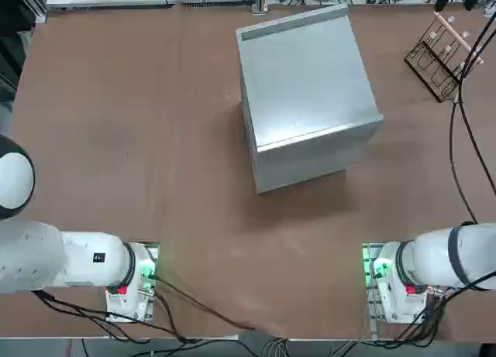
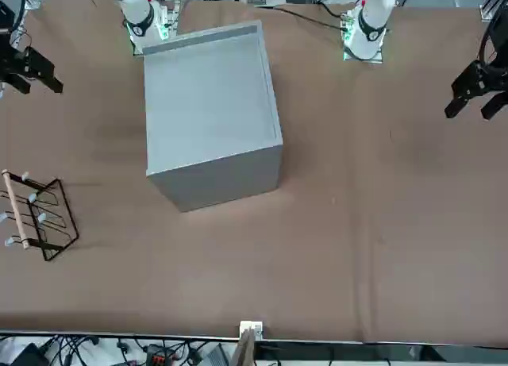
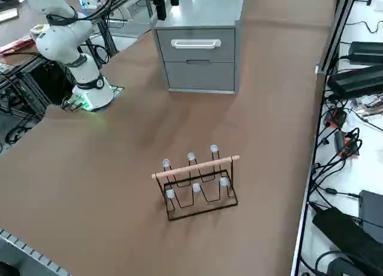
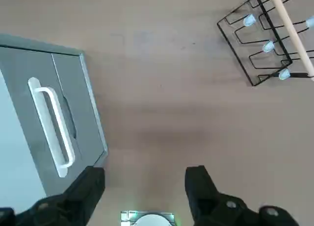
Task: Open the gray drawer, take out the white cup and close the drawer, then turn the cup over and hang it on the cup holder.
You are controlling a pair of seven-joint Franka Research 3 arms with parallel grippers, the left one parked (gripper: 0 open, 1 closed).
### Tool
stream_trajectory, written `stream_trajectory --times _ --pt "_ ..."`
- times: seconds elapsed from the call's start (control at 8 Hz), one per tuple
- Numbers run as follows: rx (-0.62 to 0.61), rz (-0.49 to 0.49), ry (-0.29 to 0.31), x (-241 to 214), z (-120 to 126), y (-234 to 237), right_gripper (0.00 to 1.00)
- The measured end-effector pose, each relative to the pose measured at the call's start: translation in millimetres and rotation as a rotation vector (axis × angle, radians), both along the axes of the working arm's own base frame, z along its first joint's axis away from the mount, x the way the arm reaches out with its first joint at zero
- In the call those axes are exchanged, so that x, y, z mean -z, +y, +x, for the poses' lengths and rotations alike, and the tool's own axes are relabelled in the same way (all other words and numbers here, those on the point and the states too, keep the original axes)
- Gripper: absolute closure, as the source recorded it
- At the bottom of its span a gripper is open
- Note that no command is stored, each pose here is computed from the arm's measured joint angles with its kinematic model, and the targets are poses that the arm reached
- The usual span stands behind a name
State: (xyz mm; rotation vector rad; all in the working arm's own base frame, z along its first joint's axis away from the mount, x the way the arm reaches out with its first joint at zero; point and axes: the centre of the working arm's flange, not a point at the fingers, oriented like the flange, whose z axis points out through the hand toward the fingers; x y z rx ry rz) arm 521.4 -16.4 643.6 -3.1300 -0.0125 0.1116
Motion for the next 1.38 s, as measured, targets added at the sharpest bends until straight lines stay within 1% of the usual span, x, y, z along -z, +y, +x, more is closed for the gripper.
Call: stream_trajectory --times 0.62,0.75,0.88,1.12,1.38 --pt "-0.009 0.008 -0.005 2 3 3 0.00" --pt "-0.012 0.056 -0.016 5 7 10 0.00" --pt "-0.011 0.125 -0.026 13 14 16 0.00" --pt "-0.010 0.191 -0.045 49 28 20 0.00" --pt "-0.020 0.208 -0.047 101 32 33 0.00"
